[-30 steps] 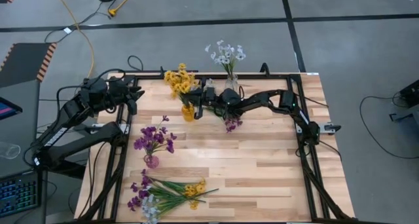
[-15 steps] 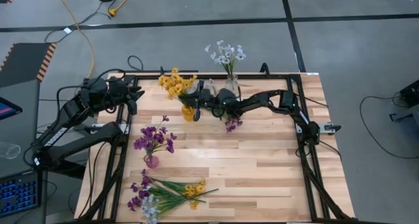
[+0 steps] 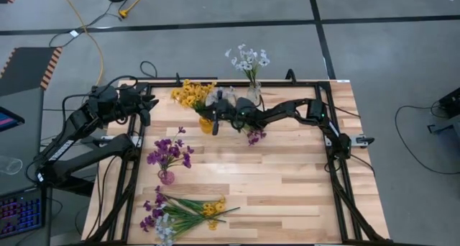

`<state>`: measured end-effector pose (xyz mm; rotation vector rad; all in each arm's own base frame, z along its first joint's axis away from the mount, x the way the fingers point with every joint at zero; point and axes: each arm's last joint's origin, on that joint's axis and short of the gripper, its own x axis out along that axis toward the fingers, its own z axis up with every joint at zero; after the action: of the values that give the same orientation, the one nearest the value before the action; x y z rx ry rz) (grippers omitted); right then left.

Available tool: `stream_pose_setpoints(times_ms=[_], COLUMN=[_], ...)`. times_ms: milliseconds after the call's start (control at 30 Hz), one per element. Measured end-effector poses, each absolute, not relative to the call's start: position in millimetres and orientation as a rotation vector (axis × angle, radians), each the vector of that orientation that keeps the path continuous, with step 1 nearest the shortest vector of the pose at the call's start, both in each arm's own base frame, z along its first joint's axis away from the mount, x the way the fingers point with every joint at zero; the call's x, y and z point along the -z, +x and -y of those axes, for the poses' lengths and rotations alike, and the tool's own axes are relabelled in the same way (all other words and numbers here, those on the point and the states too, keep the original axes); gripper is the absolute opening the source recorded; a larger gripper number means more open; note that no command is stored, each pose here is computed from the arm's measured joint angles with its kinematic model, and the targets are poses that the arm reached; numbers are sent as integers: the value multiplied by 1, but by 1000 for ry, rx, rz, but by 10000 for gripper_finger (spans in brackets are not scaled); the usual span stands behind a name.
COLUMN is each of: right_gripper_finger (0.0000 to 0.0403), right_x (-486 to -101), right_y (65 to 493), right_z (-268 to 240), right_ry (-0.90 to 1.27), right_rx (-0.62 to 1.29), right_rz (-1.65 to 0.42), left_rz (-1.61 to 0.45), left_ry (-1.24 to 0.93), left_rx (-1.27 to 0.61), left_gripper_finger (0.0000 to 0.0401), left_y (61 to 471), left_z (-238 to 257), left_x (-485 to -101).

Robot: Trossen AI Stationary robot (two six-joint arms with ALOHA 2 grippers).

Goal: Sort flowers into vase by color
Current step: Put the top yellow flowers into the yellow vase

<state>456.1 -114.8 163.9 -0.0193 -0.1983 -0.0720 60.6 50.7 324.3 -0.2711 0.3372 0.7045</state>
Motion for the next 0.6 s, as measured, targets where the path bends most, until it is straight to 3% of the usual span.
stream_pose_setpoints(times_ms=[400, 600], right_gripper_finger=[42, 61], right_x=[-157, -156], right_y=[458, 458], right_z=[115, 115], right_ry=[-1, 1], right_rx=[74, 74], right_rz=[114, 108], left_rz=[-337, -337], left_ry=[-271, -272], left_rx=[-704, -704], left_gripper_finger=[110, 110], left_y=[61, 61], left_z=[-51, -51], left_x=[-324, -324])
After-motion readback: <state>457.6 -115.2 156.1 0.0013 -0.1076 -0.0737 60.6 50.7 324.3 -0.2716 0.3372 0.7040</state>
